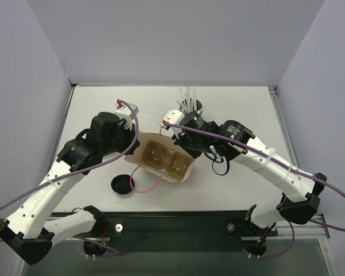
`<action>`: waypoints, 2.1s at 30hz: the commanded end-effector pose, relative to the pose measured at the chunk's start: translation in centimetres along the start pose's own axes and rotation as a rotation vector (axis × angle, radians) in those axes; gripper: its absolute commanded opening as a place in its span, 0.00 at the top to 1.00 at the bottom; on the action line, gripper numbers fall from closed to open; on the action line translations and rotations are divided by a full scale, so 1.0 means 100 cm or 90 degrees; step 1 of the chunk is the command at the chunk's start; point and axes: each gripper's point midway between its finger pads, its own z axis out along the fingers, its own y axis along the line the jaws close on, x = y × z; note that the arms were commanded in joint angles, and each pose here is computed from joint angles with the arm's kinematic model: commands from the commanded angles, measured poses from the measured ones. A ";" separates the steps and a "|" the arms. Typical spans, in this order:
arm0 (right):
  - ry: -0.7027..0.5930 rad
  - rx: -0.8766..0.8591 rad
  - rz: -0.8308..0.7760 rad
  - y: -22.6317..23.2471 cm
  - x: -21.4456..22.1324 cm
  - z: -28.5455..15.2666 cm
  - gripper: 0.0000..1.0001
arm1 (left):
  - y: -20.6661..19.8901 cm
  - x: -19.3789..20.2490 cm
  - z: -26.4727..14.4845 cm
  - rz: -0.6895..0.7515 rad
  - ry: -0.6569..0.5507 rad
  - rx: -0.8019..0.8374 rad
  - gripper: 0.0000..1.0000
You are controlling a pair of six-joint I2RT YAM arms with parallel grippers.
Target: Pack the takeout coffee
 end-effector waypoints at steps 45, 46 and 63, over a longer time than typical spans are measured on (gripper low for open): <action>-0.038 0.181 0.469 -0.165 0.092 0.099 0.23 | -0.015 0.030 -0.016 0.053 -0.136 0.131 1.00; -0.031 0.181 0.465 -0.166 0.095 0.107 0.22 | -0.017 0.032 -0.017 0.053 -0.135 0.139 1.00; 0.019 0.126 0.362 -0.165 0.109 0.149 0.20 | -0.018 0.027 -0.026 0.067 -0.138 0.139 1.00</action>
